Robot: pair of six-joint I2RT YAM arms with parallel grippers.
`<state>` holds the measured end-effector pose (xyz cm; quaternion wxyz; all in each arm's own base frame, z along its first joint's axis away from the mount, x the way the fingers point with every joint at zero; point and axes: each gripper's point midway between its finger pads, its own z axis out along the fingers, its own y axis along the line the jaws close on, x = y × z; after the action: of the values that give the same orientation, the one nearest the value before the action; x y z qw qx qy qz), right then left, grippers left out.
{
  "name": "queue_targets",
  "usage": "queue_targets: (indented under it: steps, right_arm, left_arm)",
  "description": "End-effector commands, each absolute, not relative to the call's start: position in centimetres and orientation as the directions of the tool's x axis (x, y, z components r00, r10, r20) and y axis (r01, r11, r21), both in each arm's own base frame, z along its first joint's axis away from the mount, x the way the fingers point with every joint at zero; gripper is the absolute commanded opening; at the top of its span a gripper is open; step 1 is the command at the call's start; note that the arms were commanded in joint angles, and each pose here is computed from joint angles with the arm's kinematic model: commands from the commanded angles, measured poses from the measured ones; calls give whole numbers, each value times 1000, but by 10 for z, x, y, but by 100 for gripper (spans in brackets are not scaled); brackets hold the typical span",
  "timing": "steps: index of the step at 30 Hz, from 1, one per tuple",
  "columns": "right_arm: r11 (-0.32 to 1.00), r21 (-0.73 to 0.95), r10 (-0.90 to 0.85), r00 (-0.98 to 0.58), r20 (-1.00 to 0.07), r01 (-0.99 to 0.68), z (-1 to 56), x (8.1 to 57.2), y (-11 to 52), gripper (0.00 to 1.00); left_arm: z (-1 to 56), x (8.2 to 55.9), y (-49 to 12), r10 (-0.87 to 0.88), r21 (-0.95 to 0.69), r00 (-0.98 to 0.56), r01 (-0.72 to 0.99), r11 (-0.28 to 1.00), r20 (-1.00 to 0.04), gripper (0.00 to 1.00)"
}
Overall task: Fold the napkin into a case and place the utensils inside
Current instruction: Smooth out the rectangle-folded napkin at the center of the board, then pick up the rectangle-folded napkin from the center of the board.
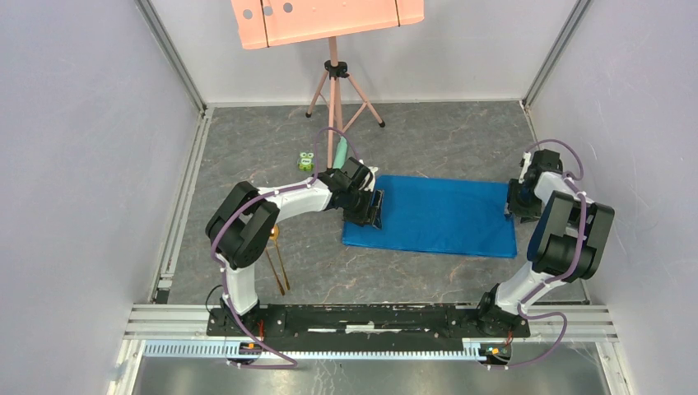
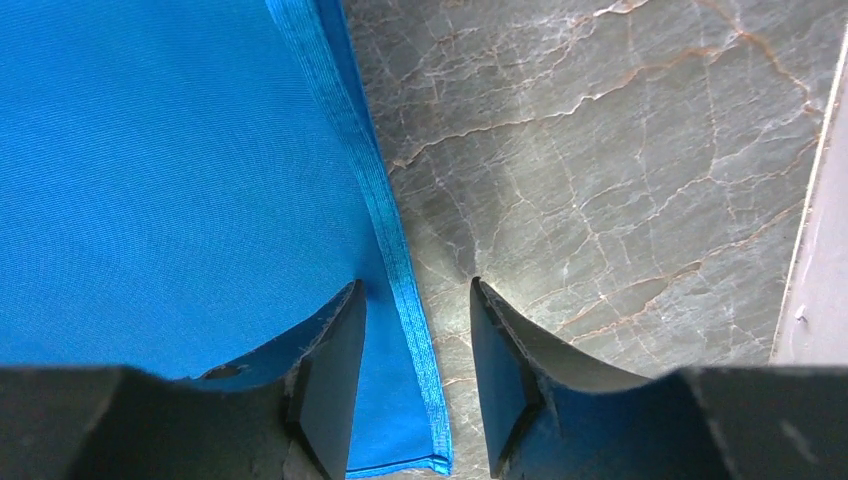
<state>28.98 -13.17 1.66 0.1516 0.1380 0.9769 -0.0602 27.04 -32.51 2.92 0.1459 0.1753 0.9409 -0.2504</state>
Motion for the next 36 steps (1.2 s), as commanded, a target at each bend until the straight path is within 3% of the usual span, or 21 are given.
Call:
queue_targets:
  steps: [1, 5, 22, 24, 27, 31, 36]
  right_arm:
    - [949, -101, 233, -880, -414, 299, 46, 302, -141, 50]
    - [957, -68, 229, -875, -427, 283, 47, 304, -135, 52]
    - [953, -65, 271, -928, -256, 296, -16, 280, -129, 51]
    - [945, -105, 280, -931, -234, 310, -21, 274, -134, 46]
    - [929, -203, 271, -943, -193, 308, -26, 264, -145, 23]
    - [925, -229, 263, -946, -190, 303, -26, 265, -149, 4]
    - [917, -249, 249, -935, -251, 312, -8, 277, -158, 1]
  left_arm:
    - [20, 260, -309, 288, -373, -902, 400, 837, -320, 67]
    - [19, 260, -309, 288, -375, -904, 397, 838, -315, 67]
    - [20, 260, -311, 286, -382, -904, 399, 834, -318, 66]
    - [20, 260, -311, 286, -382, -904, 398, 834, -318, 66]
    - [19, 258, -310, 287, -382, -905, 398, 834, -315, 67]
    - [16, 257, -310, 286, -387, -906, 396, 833, -311, 66]
    - [17, 254, -316, 291, -401, -906, 400, 824, -306, 66]
